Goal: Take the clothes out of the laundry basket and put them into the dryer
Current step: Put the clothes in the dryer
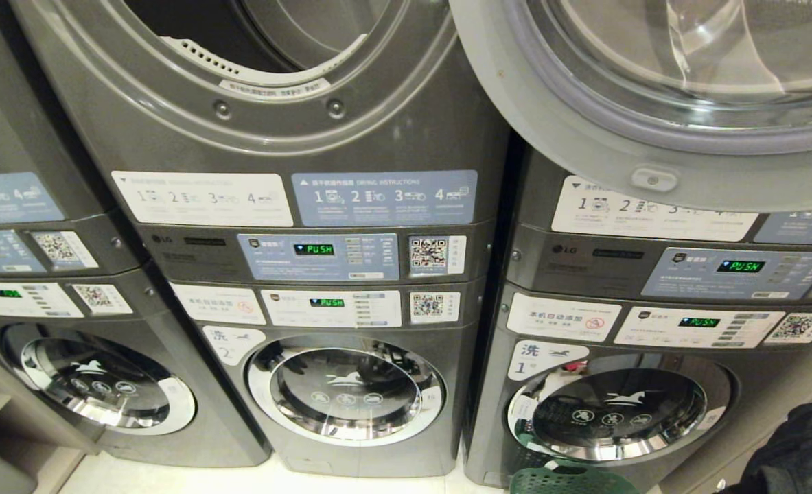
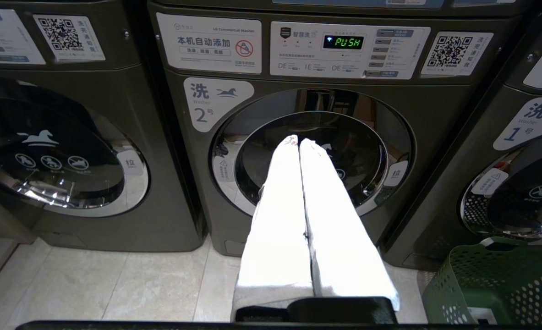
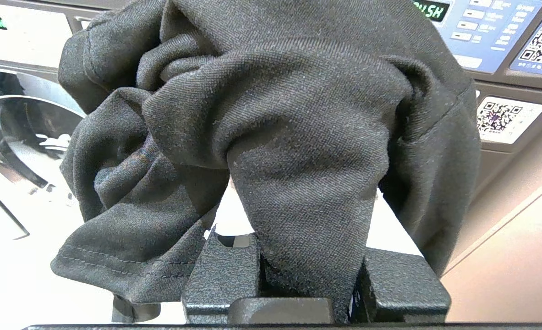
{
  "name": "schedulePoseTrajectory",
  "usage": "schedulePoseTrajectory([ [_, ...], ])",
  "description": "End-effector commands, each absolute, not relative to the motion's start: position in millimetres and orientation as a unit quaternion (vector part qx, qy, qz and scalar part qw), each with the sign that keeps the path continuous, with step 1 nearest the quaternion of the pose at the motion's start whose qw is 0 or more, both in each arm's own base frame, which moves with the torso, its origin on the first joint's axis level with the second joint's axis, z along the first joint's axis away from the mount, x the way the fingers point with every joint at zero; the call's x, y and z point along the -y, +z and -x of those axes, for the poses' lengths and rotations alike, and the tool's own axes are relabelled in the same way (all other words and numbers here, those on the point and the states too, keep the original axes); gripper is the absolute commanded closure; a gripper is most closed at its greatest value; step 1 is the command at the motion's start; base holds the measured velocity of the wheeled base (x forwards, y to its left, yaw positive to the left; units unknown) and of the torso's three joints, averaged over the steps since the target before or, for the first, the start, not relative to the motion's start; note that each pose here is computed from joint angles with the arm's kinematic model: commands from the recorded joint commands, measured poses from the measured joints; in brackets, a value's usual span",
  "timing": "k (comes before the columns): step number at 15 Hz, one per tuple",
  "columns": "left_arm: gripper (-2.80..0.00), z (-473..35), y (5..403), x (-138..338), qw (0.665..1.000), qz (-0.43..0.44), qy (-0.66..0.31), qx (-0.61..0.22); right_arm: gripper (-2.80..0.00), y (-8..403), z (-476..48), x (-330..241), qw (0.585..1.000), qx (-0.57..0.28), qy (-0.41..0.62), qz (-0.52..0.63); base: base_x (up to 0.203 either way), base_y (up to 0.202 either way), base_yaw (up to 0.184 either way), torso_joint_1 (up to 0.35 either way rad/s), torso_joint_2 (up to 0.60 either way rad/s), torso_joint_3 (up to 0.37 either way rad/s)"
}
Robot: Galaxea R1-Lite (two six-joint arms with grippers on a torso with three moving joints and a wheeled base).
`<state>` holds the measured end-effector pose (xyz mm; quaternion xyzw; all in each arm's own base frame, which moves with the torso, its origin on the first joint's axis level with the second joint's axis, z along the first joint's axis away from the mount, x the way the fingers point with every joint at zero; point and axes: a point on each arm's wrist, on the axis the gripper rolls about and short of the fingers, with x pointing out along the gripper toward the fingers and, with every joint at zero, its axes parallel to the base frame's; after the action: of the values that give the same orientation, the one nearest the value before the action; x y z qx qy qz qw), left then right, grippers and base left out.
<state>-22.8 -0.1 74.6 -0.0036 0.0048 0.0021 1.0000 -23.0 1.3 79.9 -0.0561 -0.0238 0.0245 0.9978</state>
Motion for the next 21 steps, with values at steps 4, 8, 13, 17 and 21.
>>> schedulePoseTrajectory([
  [4, 0.0, 22.8, 74.1, 0.1, 1.0, 0.004, 0.002, -0.005, 0.0, 74.3, 21.4, -1.3, 0.998, 0.013, 0.025, 0.056, 0.0, 0.0, 0.0, 0.067, -0.13, -0.066],
  [8, 0.0, 22.8, 74.1, 0.1, 1.0, 0.004, 0.002, -0.005, 0.0, 74.3, 21.4, -1.3, 0.998, 0.013, 0.025, 0.056, 0.0, 0.0, 0.0, 0.063, -0.11, -0.057],
  [13, 0.0, 22.8, 74.1, 0.1, 1.0, 0.004, 0.002, -0.005, 0.0, 74.3, 21.4, -1.3, 0.998, 0.013, 0.025, 0.056, 0.0, 0.0, 0.0, 0.062, -0.13, -0.066],
  [17, 0.0, 22.8, 74.1, 0.1, 1.0, 0.004, 0.002, -0.005, 0.0, 74.3, 21.4, -1.3, 0.998, 0.013, 0.025, 0.056, 0.0, 0.0, 0.0, 0.061, -0.1, -0.055],
  [21, 0.0, 22.8, 74.1, 0.1, 1.0, 0.004, 0.002, -0.005, 0.0, 74.8, 21.5, -1.3, 0.998, 0.014, 0.025, 0.056, 0.0, 0.0, 0.0, 0.034, -0.08, -0.031],
])
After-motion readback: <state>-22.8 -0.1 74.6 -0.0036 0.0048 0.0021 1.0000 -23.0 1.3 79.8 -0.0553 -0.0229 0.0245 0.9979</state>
